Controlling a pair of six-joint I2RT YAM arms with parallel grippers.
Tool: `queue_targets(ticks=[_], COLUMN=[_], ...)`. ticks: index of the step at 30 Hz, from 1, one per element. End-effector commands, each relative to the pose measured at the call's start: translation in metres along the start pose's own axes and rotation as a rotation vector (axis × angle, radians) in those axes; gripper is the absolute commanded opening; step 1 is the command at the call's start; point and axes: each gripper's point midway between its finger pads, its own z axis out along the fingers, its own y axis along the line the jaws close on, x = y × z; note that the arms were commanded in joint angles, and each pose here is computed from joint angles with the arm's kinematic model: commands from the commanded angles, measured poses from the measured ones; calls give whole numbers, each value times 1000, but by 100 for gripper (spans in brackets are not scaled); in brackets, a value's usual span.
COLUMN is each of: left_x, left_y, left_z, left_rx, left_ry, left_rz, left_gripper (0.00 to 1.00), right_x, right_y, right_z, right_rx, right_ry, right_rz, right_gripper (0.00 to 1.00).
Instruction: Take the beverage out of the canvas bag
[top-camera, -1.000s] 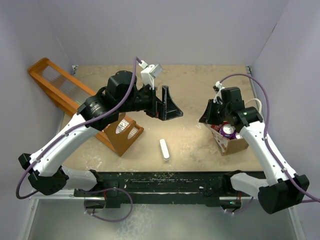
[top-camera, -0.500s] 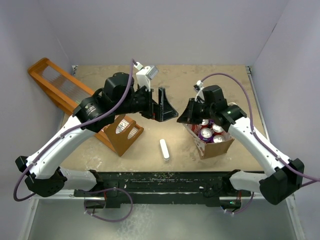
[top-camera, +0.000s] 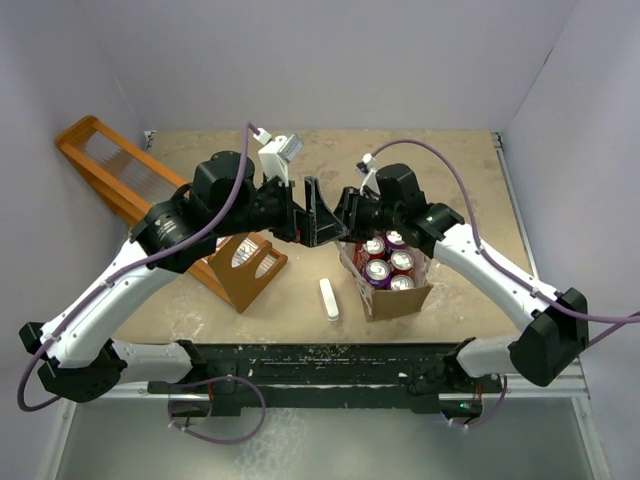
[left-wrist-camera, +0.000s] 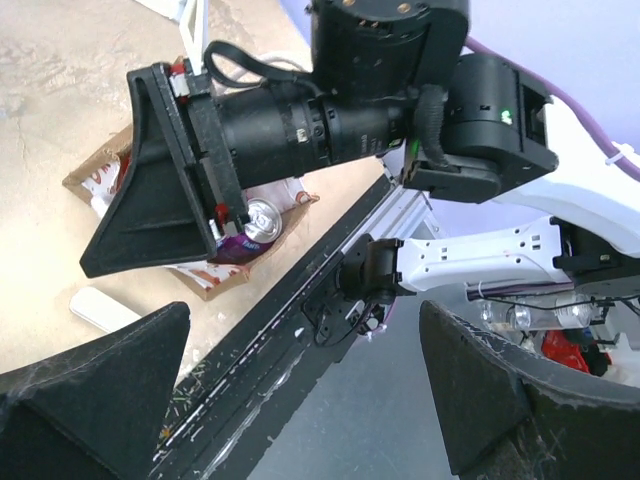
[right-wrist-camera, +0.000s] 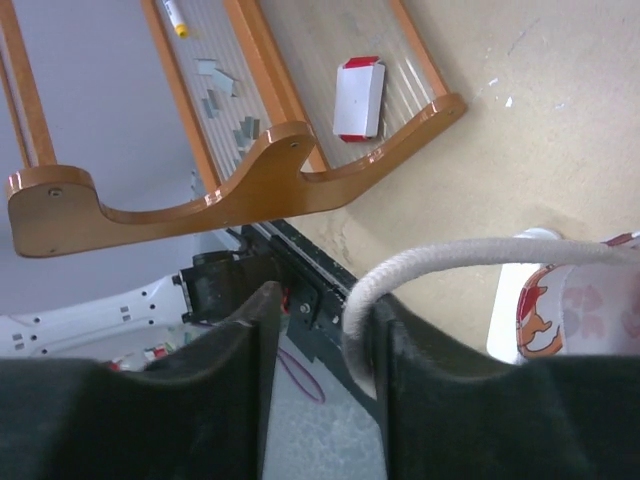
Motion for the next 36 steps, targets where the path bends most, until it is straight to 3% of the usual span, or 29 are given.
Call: queue_targets(ticks=[1,6,14,21,24,31,36], left_x=[-4,8,34,49,51,61,73], left_y=[-6,-4,4,24,46,104,114], left_z=[-5,3,30,57,67,75,89], left_rx=[24,36,59,-1,-113,-396,-424], left_ry=[-26,22,121,202,226,219,241], left_rz=[-29,-52,-97,-71,-34,-11,-67], left_gripper=[99,99,99,99,99,99,91], right_x=[-13,5,27,34,27,12,3], right_y=[28,5,-17,-56,-76,-94,-105], right_z=[-24,-52,-101,-129,-139,-130,-115], right_rx=[-55,56,172,369,493,580,623], right_ry=[-57,-54,-90,-139,-172,-207,-215], right_rz=[-96,-105,-133,-124,-136,-187,-182], right_gripper=[50,74,99,100,100,100,96])
